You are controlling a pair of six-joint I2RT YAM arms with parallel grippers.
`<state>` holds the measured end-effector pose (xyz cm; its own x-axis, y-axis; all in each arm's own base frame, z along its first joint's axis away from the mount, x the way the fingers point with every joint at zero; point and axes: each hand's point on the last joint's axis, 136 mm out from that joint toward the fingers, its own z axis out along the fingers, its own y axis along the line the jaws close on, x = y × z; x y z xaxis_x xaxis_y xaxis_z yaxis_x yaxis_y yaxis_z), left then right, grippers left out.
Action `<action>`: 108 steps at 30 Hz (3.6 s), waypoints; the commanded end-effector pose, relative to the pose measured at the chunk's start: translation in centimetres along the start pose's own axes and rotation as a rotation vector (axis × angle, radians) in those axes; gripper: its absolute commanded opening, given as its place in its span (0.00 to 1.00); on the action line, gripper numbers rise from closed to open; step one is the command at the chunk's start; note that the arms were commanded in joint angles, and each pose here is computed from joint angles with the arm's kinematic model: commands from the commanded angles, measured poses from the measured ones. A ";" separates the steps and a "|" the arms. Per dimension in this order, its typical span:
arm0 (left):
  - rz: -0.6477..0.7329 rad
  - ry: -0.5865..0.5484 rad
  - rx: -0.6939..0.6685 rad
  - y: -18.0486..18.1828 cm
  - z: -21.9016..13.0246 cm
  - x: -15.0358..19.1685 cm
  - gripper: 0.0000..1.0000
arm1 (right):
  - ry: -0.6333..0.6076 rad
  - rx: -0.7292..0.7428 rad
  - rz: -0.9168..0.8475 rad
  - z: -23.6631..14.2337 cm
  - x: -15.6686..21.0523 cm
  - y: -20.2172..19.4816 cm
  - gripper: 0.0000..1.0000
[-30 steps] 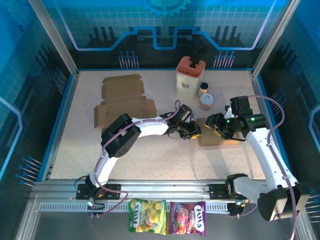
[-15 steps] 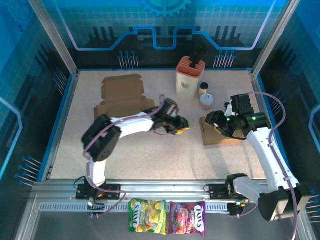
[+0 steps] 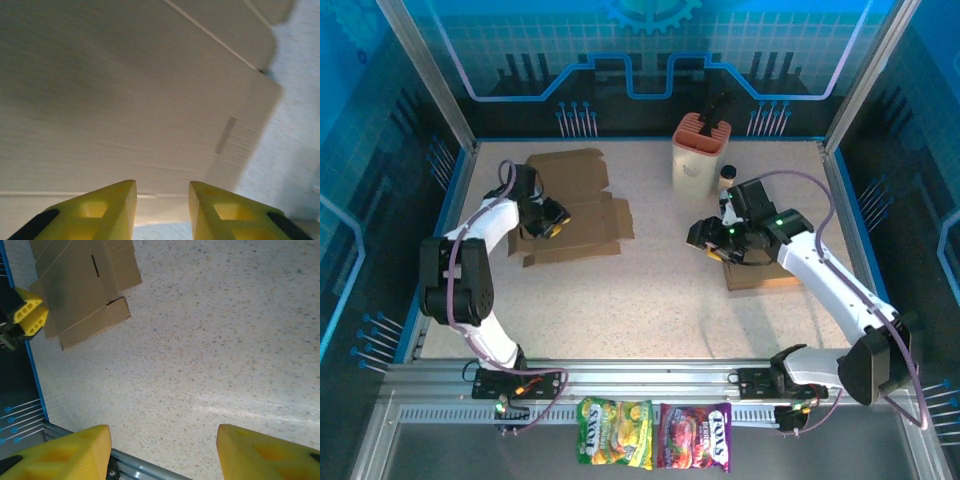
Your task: Fold the paper box
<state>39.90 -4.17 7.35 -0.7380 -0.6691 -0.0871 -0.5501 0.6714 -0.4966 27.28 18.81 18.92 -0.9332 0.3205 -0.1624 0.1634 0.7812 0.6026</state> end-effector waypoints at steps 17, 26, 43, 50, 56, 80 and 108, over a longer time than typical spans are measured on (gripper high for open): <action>-0.177 0.177 0.153 -2.6 5.4 17.1 0.22 | 0.026 -0.169 0.202 5.6 0.0 1.6 0.59; -0.075 0.136 0.230 -6.0 0.2 17.4 0.31 | -0.017 -0.162 0.364 9.9 -0.5 -1.2 0.59; -0.046 -0.033 0.096 0.2 -3.3 3.7 0.33 | -0.093 -0.195 0.468 15.6 -2.5 -2.4 0.52; -0.004 0.010 0.051 0.0 0.7 0.3 0.31 | -0.102 -0.208 0.490 16.8 -2.9 -2.7 0.51; 0.026 0.043 -0.001 1.2 3.3 0.5 0.29 | -0.129 -0.210 0.472 17.6 -3.5 -2.9 0.50; 0.214 -0.006 -0.005 -1.5 1.5 1.4 0.30 | -0.208 -0.222 0.518 16.6 -5.4 -2.3 0.00; 1.534 -0.314 -0.198 -6.2 -8.7 17.4 0.56 | 0.065 -0.108 0.552 8.1 -9.6 4.1 0.00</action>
<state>25.80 -18.91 16.56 -0.5492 0.5668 -0.6141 0.5909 0.7830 0.1942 40.69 23.72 16.95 -0.7248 0.6576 0.2056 0.5779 0.4178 0.7011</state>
